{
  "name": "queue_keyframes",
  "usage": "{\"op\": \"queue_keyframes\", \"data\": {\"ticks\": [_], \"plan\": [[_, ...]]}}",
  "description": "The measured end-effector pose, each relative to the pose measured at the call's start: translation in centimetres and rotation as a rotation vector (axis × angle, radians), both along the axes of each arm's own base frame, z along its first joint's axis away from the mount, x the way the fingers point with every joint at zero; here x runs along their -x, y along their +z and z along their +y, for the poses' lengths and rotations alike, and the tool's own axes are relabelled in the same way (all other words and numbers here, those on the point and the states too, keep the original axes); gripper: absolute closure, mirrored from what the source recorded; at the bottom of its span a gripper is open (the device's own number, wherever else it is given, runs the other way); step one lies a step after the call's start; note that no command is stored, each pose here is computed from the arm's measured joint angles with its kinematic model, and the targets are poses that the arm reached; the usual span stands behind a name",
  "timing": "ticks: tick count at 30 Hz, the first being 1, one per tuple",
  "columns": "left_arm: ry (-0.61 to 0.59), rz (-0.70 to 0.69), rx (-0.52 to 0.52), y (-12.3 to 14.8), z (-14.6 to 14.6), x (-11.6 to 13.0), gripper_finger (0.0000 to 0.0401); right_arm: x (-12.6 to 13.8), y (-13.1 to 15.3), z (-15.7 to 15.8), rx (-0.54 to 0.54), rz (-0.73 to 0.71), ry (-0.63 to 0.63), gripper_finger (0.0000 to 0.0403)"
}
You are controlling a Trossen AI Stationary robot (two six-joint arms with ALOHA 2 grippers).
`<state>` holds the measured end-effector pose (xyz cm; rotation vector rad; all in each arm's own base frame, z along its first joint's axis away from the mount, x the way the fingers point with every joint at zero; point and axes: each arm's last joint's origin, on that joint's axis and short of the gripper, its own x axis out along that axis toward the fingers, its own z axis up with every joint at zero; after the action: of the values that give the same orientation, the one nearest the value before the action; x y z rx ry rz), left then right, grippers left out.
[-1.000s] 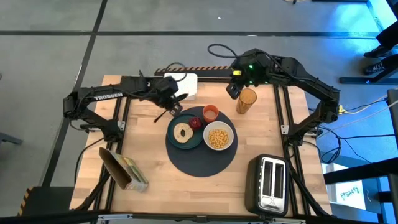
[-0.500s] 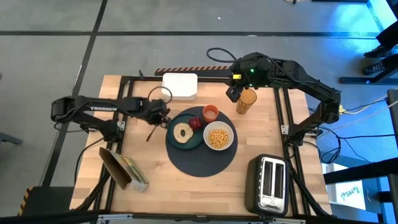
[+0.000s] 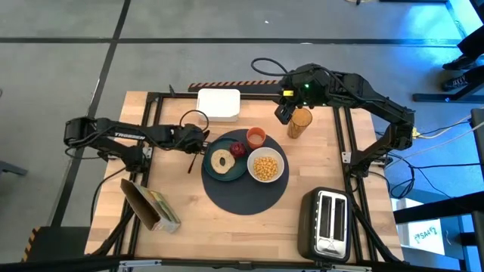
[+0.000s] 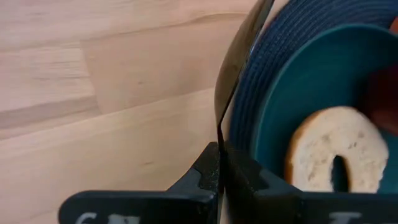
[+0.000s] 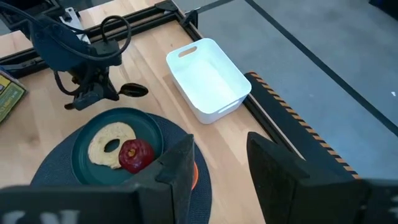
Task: Arrange a breakfast setting
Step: Put the spoon on the placemat to the left of the green plate
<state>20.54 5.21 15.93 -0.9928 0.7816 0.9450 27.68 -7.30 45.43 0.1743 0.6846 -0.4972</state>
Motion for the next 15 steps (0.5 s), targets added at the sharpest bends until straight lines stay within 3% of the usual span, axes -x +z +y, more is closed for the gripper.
{"op": "queue_keyframes", "data": {"ticks": [15], "plan": [[0.049, -0.127, 0.086, -1.2, -1.0, -2.3, 0.0399, 0.1, -0.1, 0.0, -0.010, 0.014, -0.004, 0.0265]]}}
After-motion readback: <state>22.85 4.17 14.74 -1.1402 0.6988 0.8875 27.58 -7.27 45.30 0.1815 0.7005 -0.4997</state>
